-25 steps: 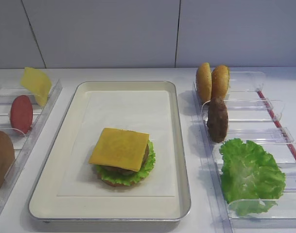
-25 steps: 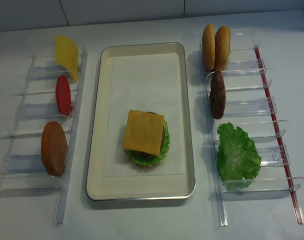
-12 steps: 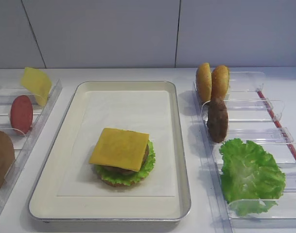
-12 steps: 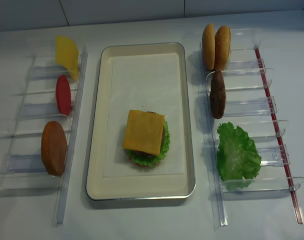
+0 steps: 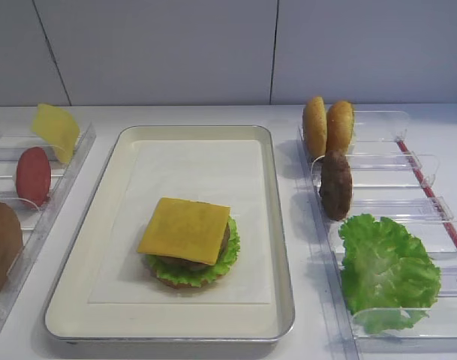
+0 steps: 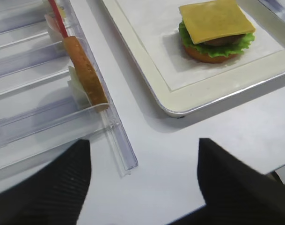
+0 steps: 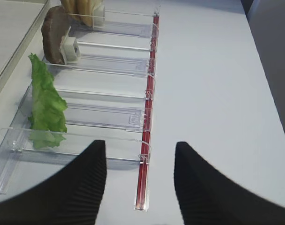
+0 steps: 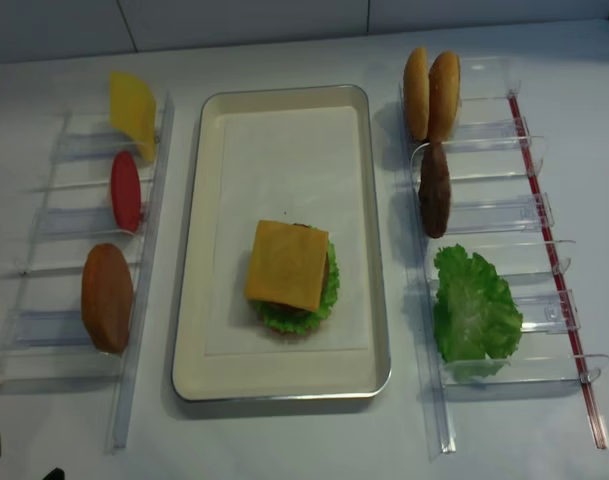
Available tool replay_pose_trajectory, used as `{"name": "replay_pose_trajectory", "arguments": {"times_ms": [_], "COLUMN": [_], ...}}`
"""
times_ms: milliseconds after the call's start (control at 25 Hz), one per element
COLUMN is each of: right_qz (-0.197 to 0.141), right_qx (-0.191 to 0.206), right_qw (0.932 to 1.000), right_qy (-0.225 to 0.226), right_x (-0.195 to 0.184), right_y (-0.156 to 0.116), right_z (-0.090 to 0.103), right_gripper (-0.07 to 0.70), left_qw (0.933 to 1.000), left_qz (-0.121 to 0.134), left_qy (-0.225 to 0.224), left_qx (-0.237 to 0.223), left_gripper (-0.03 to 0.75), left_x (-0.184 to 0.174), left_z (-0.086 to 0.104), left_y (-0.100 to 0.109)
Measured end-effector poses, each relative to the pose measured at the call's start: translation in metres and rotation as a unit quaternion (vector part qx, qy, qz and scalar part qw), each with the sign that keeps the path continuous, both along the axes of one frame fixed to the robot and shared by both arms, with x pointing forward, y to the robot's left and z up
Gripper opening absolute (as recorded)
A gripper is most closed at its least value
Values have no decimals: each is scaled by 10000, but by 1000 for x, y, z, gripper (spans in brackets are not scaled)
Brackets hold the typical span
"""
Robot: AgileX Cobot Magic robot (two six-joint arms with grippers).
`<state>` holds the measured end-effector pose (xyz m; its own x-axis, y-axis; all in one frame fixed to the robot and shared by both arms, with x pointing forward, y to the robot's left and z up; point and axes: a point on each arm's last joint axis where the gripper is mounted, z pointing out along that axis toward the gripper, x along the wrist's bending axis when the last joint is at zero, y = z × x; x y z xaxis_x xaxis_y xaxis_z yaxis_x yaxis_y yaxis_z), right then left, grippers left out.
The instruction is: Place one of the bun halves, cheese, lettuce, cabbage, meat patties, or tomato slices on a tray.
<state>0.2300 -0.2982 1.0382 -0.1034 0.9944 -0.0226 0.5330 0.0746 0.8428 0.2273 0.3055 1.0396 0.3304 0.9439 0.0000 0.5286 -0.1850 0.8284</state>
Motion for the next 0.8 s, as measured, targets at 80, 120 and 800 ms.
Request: {"name": "replay_pose_trajectory", "arguments": {"times_ms": [80, 120, 800], "right_qz": [0, 0, 0], "right_qx": [0, 0, 0], "right_qw": [10000, 10000, 10000], "right_qy": [0, 0, 0], "right_x": [0, 0, 0], "right_y": [0, 0, 0], "right_z": [0, 0, 0], "right_gripper": [368, 368, 368], "left_qw": [10000, 10000, 9969], "left_qz": [0, 0, 787], "left_qy": [0, 0, -21], "left_qx": [0, 0, -6], "left_gripper": [438, 437, 435], "left_x": [0, 0, -1], "left_z": [0, 0, 0], "left_y": [0, 0, -2]}}
